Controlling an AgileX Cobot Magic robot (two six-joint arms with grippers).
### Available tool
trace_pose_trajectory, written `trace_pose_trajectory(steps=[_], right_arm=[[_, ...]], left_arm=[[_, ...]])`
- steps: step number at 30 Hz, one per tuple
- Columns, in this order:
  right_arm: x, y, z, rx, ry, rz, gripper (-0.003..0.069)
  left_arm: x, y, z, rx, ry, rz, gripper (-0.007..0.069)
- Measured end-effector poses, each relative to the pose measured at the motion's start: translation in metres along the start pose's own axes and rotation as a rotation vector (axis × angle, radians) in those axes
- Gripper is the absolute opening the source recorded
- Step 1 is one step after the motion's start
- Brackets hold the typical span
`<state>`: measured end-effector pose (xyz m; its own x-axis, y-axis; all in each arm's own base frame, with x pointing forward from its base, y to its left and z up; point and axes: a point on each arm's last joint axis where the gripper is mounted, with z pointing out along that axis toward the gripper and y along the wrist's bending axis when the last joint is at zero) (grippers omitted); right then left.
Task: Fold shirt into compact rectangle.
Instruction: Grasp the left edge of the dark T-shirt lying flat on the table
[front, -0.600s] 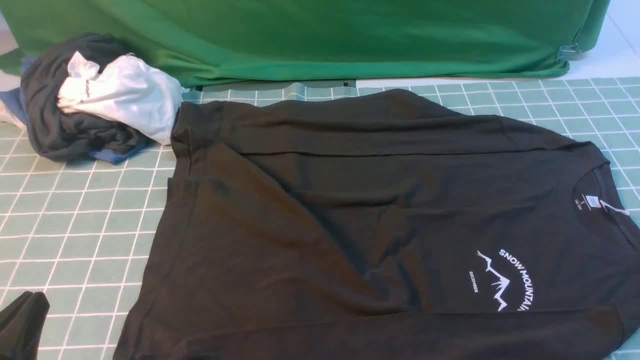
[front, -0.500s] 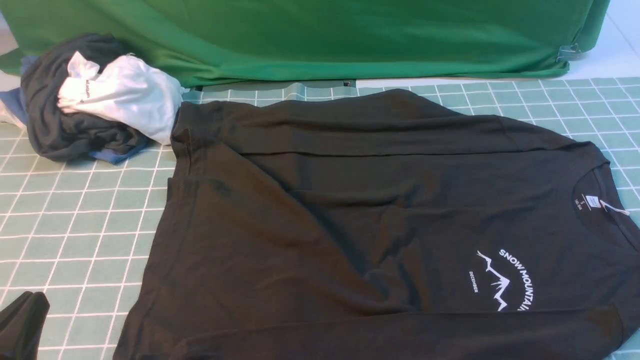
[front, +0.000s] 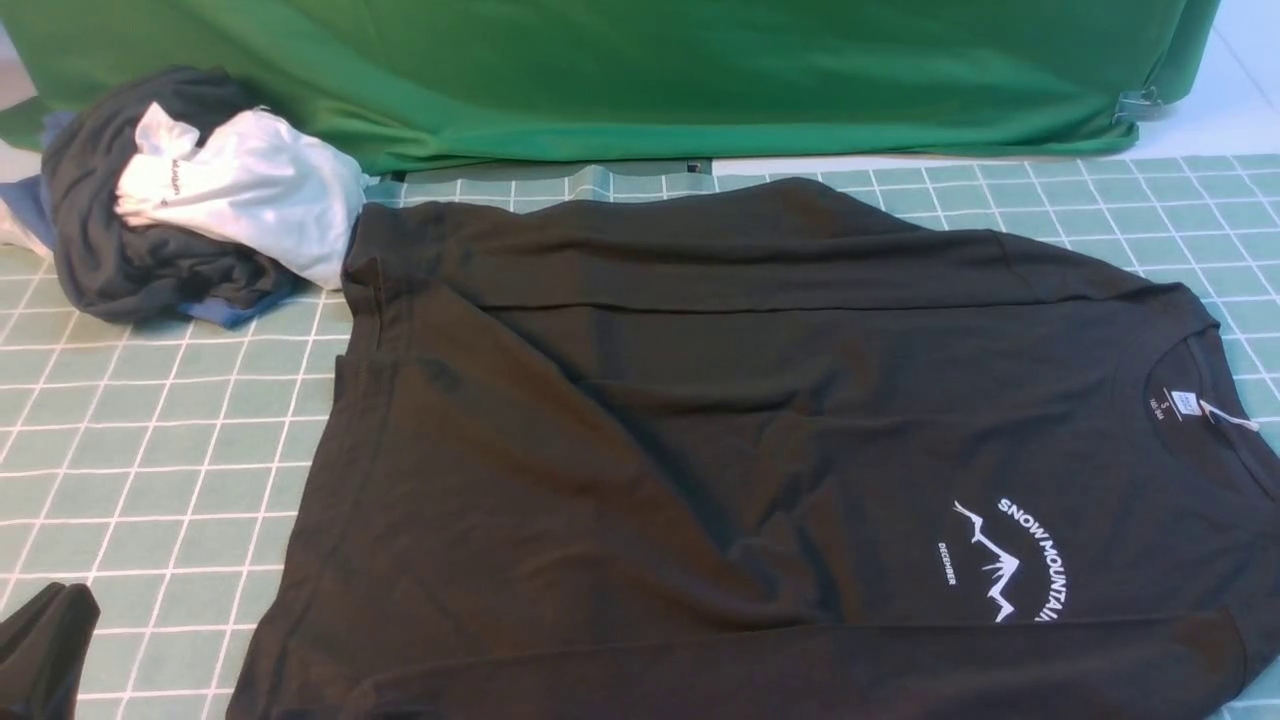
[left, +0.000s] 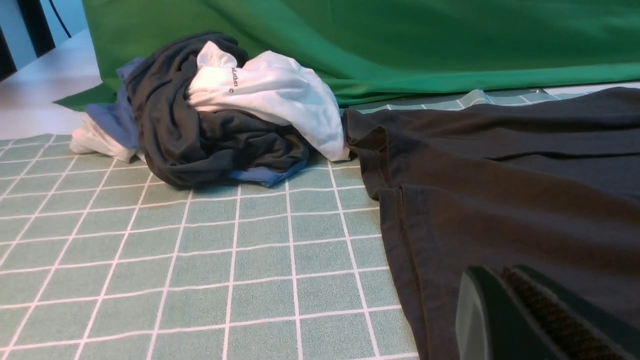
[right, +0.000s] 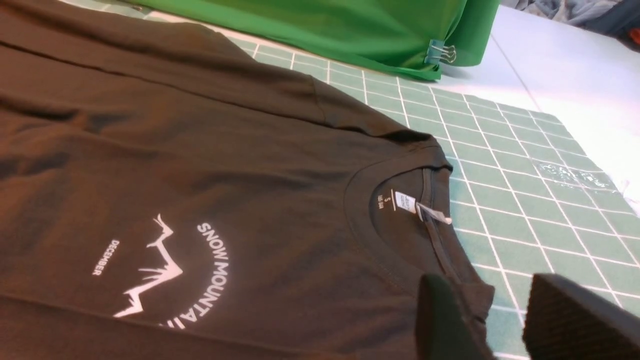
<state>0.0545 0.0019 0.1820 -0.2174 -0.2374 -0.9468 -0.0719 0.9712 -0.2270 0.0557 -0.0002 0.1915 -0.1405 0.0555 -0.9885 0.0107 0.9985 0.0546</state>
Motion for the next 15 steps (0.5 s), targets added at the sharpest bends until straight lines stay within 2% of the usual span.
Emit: trace_pose_trajectory(steps=[5,10,15], right_arm=[[0.0,0.0,0.0,0.0,0.0,0.0,0.0245],[0.0,0.0,0.0,0.0,0.0,0.0,0.0245],[0.0,0.0,0.0,0.0,0.0,0.0,0.0245]], left_arm=[[-0.003,0.0,0.0,-0.001,-0.028,-0.007,0.0017],[-0.019,0.001,-0.002,0.021,-0.212,-0.285,0.0017],[-0.033,0.005,-0.006,0.014,-0.378,-0.385,0.0017]])
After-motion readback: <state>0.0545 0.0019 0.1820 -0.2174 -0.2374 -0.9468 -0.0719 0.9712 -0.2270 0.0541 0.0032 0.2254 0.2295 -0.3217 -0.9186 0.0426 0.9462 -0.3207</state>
